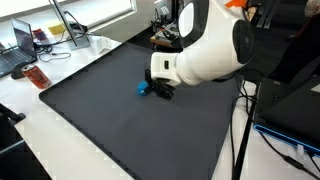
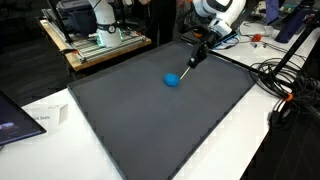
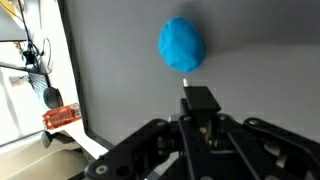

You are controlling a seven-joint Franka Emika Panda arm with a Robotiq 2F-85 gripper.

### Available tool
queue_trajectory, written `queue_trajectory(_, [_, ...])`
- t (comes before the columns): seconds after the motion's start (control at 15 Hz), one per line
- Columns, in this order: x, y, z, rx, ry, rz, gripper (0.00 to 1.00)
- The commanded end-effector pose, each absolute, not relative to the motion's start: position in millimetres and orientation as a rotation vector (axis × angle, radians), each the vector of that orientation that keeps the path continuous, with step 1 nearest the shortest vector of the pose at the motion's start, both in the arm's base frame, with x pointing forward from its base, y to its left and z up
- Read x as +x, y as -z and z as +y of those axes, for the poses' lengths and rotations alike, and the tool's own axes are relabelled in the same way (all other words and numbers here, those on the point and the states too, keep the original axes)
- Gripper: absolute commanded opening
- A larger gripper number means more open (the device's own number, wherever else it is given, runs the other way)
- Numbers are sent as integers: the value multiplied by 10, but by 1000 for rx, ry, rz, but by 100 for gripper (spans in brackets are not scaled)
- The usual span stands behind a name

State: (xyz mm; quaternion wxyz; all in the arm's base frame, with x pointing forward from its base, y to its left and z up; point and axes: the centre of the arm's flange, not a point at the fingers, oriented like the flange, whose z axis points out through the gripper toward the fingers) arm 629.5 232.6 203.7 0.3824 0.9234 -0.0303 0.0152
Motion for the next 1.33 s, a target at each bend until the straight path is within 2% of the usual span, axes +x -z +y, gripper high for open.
queue_trajectory(0.0, [6183,-2259,2301,2374,-105,-70,3])
queue_trajectory(0.53, [6186,-2711,2082,2553,-68,-104,3])
queue_trajectory(1.27, [5936,-3409,1459,2833,10,-142,3])
